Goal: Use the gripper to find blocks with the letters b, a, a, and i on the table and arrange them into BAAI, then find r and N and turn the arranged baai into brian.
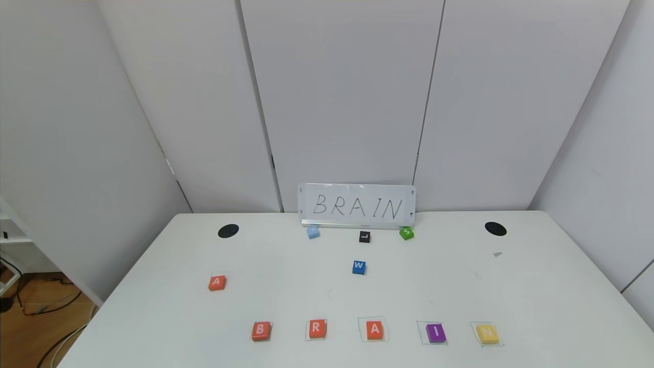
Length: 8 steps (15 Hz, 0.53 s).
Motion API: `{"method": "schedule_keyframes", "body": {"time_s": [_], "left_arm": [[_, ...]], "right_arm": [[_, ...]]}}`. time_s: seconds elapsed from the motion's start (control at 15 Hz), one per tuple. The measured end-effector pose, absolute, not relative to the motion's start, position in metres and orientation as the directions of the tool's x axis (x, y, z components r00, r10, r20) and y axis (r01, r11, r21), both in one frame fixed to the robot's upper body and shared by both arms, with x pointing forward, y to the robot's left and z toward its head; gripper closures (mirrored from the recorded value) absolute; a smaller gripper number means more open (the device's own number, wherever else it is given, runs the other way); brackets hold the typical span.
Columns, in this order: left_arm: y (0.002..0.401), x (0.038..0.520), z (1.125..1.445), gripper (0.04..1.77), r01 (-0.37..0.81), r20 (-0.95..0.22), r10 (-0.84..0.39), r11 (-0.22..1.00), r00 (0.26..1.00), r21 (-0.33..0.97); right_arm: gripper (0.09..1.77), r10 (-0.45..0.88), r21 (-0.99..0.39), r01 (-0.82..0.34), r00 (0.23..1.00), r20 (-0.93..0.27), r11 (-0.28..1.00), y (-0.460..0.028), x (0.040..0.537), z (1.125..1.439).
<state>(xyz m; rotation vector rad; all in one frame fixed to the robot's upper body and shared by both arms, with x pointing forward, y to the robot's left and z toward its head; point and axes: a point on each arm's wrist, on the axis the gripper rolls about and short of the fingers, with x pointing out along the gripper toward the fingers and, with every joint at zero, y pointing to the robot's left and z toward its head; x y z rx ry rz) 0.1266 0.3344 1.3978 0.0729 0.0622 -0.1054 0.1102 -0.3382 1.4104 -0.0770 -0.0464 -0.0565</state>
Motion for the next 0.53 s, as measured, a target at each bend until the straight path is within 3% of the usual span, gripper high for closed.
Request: {"method": "schedule_keyframes", "body": {"time_s": [0.33, 0.53], "left_arm": [[0.329, 0.108, 1.396, 0.09, 0.107, -0.015, -0.106, 0.99, 0.994, 0.088], [0.324, 0.081, 1.393, 0.09, 0.176, -0.001, -0.177, 0.979, 0.984, 0.101]], "right_arm": [[0.16, -0.063, -0.069, 0.073, 0.989, 0.134, 0.995, -0.342, 0.077, 1.409], [0.15, -0.058, -0.096, 0.076, 0.982, 0.182, 0.993, -0.339, 0.048, 1.407]]}}
